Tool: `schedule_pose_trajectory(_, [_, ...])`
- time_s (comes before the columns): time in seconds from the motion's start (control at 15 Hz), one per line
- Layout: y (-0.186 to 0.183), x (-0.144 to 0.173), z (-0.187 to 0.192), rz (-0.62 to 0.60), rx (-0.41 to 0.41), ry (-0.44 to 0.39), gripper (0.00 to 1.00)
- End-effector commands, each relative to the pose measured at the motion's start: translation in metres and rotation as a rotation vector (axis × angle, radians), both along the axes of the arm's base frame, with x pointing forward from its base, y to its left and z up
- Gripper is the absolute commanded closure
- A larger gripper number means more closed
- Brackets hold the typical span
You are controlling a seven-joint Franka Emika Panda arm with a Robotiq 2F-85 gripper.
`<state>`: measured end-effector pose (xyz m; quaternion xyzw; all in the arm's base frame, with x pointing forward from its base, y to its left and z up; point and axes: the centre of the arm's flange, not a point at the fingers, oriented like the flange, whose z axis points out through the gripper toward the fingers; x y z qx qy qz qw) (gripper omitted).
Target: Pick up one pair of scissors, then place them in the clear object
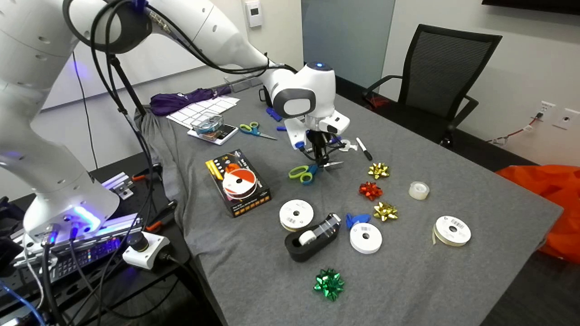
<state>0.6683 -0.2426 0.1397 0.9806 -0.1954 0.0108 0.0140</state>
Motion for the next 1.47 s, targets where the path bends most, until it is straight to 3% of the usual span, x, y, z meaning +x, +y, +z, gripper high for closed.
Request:
schedule_pose_trajectory(0.0, [-0.008,-0.013,0.015,0.026,0.009,0.016,0.74])
schedule_pose_trajectory(0.07, [-0.008,-0.013,0.016,0.028,0.009,0.016,0.91])
schedule_pose_trajectory(0.2, [-0.011,-0.014,0.017,0.027,0.004,0.012,0.99])
schedule_pose_trajectory(0.33, [-0.014,-0.014,0.019,0.026,0.001,0.011,1.00])
schedule_pose_trajectory(0.4, [-0.016,-0.014,0.019,0.026,0.000,0.009,0.83])
schedule_pose_trajectory(0.47, [-0.017,-0.014,0.019,0.027,-0.002,0.010,0.74])
schedule_pose_trajectory(1.0, [-0.012,-0.019,0.004,0.015,0.028,0.042,0.23])
schedule_pose_trajectory(1.2, [-0.008,-0.020,0.000,0.012,0.033,0.044,0.26])
schedule_pose_trajectory(1.4, [-0.005,-0.018,-0.002,0.009,0.039,0.044,0.42])
